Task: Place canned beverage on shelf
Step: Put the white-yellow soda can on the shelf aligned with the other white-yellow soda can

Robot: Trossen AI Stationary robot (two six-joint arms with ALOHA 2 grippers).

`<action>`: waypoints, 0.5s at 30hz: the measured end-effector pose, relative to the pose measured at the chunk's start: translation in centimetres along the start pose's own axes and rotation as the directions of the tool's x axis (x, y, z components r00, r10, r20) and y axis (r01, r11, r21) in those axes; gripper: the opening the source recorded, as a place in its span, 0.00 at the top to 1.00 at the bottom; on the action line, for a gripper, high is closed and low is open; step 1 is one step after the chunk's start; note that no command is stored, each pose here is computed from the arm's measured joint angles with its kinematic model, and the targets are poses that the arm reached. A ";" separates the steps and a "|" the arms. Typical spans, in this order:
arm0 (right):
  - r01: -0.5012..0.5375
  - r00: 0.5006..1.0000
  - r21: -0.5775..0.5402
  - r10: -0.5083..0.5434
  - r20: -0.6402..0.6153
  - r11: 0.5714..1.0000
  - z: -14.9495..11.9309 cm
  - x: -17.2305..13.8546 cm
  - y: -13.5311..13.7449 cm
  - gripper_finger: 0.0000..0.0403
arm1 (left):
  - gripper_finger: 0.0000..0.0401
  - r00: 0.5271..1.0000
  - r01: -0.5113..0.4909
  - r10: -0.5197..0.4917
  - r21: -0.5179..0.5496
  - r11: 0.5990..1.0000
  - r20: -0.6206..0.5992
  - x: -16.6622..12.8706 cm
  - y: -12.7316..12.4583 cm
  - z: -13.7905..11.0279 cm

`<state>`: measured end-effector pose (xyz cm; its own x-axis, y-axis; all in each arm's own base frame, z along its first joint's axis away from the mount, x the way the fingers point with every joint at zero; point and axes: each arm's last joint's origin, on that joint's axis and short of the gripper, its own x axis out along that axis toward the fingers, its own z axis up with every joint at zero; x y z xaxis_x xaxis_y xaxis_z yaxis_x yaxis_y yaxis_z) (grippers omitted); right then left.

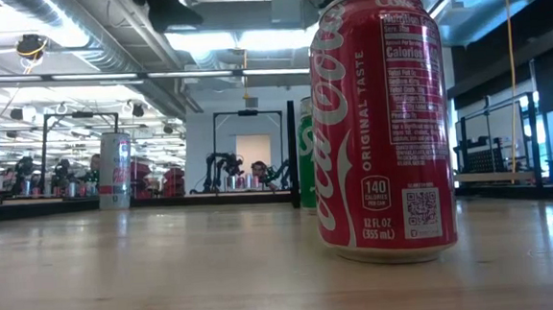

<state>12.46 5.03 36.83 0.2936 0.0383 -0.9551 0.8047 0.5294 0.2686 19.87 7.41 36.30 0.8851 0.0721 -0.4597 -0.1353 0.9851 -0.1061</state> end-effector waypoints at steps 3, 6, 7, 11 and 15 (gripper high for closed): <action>-0.008 1.000 0.057 0.009 -0.015 0.998 -0.7 -0.1 0.1 0.81 | 0.32 1.000 -0.007 0.007 0.010 1.000 0.019 0.0 -0.1 0.2; -0.009 0.999 0.083 0.013 -0.049 0.997 -1.4 0.0 0.1 0.81 | 0.32 0.999 -0.011 0.010 0.015 1.000 0.030 0.1 -0.3 0.3; 0.001 0.997 0.090 0.006 -0.074 0.996 -1.6 0.2 0.0 0.81 | 0.32 1.000 -0.009 0.009 0.010 1.000 0.029 0.1 -0.4 0.3; 0.089 0.978 0.124 -0.064 -0.196 0.988 -3.0 2.1 -1.1 0.81 | 0.32 1.000 0.008 -0.008 -0.006 1.000 0.025 0.2 -0.8 0.3; 0.164 0.966 0.181 -0.120 -0.231 0.970 -3.8 3.9 -3.7 0.81 | 0.32 0.999 0.023 -0.023 0.001 1.000 0.024 0.3 -1.2 0.3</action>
<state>8.62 6.45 31.61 0.0681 0.1690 -0.9833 0.9217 0.3666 0.1268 20.45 6.26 36.56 0.8984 0.0536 -0.4358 -0.1148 0.9867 -0.1154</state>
